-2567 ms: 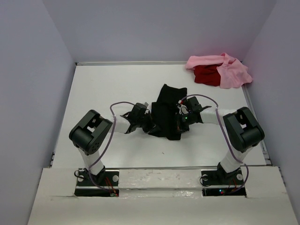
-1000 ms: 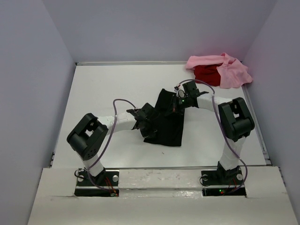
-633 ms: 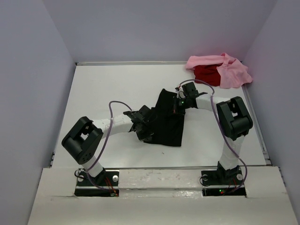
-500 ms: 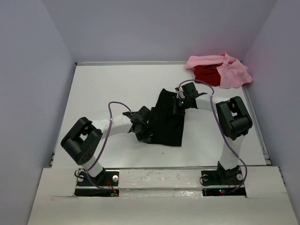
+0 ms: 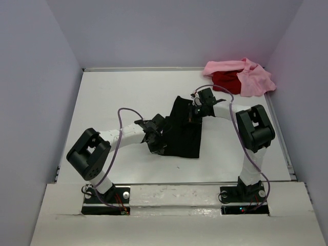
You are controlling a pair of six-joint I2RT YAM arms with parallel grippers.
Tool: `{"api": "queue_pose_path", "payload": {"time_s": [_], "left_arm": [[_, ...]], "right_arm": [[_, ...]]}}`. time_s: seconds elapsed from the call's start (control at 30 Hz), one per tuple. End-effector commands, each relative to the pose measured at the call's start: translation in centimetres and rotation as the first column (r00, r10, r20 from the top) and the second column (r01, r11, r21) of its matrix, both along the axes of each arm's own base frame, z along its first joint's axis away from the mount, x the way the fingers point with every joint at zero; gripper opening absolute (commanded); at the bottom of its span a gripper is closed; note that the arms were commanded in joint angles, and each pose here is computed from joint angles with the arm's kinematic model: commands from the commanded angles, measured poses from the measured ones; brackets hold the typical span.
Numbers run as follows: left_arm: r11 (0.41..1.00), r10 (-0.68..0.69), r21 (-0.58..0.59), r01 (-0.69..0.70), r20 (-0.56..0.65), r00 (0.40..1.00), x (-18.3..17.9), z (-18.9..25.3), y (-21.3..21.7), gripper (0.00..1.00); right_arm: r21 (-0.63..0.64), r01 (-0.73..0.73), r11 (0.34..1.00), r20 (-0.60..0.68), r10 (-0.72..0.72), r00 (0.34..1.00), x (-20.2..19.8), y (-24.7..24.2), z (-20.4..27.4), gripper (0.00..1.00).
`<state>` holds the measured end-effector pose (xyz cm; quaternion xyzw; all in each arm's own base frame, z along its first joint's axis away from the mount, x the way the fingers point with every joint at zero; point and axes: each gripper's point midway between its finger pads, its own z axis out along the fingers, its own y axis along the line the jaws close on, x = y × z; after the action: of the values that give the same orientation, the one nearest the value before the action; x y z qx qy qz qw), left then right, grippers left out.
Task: Fold and stack the t-shirts
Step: Fold the tshirt
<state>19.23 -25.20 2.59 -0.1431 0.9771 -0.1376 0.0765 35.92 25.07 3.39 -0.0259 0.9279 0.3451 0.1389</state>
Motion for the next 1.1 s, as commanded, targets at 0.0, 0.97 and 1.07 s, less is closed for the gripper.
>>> {"api": "queue_pose_path", "payload": {"time_s": [0.0,0.97,1.07], "left_arm": [[1.0,-0.016,-0.007,0.017,0.125,0.992,2.1,4.1,-0.4,0.0],[0.953,-0.163,-0.227,0.2,0.173,0.971,5.4,2.6,3.6,0.73],[0.946,-0.18,-0.242,0.217,0.165,0.97,5.2,1.7,3.3,0.73]], "right_arm": [[0.009,-0.005,1.0,0.105,0.004,0.994,1.6,0.2,6.0,0.0],[0.151,0.177,0.973,-0.08,-0.167,0.983,-12.7,-7.9,11.6,0.98],[0.168,0.2,0.965,-0.138,-0.178,0.974,-13.7,-7.7,9.9,0.98]]}}
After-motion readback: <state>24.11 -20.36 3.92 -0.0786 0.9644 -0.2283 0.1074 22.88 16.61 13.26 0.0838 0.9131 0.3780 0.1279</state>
